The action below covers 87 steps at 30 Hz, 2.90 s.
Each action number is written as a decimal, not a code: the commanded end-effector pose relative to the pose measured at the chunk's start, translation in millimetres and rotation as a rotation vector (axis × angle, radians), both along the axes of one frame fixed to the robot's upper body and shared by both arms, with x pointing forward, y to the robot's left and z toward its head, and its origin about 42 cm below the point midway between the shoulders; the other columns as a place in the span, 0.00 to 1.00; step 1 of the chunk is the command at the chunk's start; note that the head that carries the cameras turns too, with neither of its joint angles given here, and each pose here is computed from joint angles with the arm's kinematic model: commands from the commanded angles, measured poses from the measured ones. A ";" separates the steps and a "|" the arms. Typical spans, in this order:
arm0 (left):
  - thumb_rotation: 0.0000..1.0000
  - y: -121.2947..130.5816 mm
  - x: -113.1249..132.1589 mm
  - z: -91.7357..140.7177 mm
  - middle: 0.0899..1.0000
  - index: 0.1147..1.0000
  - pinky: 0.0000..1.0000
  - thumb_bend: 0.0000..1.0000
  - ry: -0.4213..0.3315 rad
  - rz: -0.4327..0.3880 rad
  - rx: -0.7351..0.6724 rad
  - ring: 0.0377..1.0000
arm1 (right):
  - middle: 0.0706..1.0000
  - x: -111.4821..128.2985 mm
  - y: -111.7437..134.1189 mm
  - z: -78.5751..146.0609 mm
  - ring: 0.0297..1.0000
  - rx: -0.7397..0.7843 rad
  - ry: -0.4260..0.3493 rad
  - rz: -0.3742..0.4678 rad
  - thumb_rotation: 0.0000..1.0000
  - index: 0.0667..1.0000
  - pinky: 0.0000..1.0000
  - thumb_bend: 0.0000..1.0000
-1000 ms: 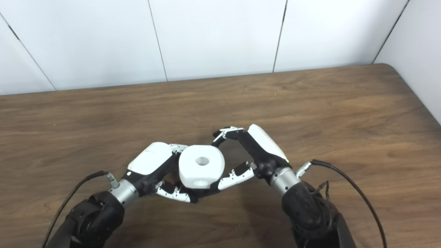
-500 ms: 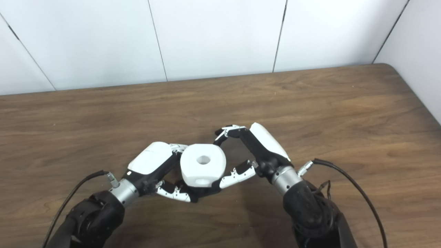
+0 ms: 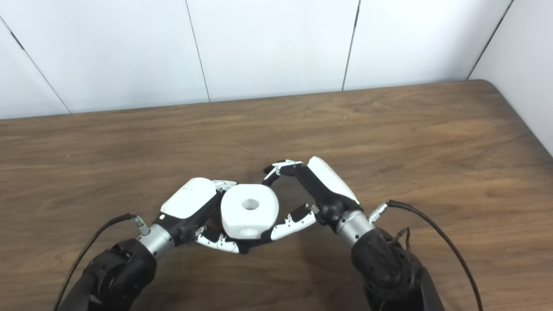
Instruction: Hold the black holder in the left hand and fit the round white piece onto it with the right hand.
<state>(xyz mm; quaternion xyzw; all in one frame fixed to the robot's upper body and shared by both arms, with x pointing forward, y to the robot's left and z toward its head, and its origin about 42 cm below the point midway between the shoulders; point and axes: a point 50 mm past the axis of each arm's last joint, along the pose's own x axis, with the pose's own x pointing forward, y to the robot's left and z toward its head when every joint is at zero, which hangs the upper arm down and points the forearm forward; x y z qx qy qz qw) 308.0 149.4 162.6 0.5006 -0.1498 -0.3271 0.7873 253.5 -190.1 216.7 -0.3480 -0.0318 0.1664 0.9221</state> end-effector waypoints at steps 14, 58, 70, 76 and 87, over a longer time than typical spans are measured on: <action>0.05 0.1 -2.8 -16.1 0.74 0.42 0.82 0.52 0.079 -0.009 0.038 0.83 | 0.78 0.8 1.1 8.1 0.90 0.000 -0.038 0.014 0.14 0.44 0.90 0.53; 0.05 2.2 0.0 -17.3 0.74 0.42 0.83 0.52 0.068 -0.012 0.049 0.83 | 0.94 -0.8 -15.9 11.0 0.97 -0.087 -0.002 0.047 0.43 0.77 0.85 1.00; 0.05 6.6 0.6 -18.9 0.73 0.42 0.82 0.52 0.072 0.003 0.035 0.83 | 0.94 -10.6 -23.7 8.1 0.97 -0.065 0.009 0.027 0.40 0.76 0.83 1.00; 0.05 8.9 0.3 -17.3 0.73 0.42 0.82 0.52 0.080 0.012 0.031 0.83 | 0.93 -8.3 -18.5 8.4 0.97 -0.057 0.008 0.030 0.42 0.76 0.84 1.00; 0.13 19.2 2.3 -9.1 0.77 0.59 0.75 0.81 0.180 0.045 -0.032 0.83 | 0.93 -6.5 -20.9 9.2 0.97 -0.054 0.009 0.027 0.43 0.76 0.84 1.00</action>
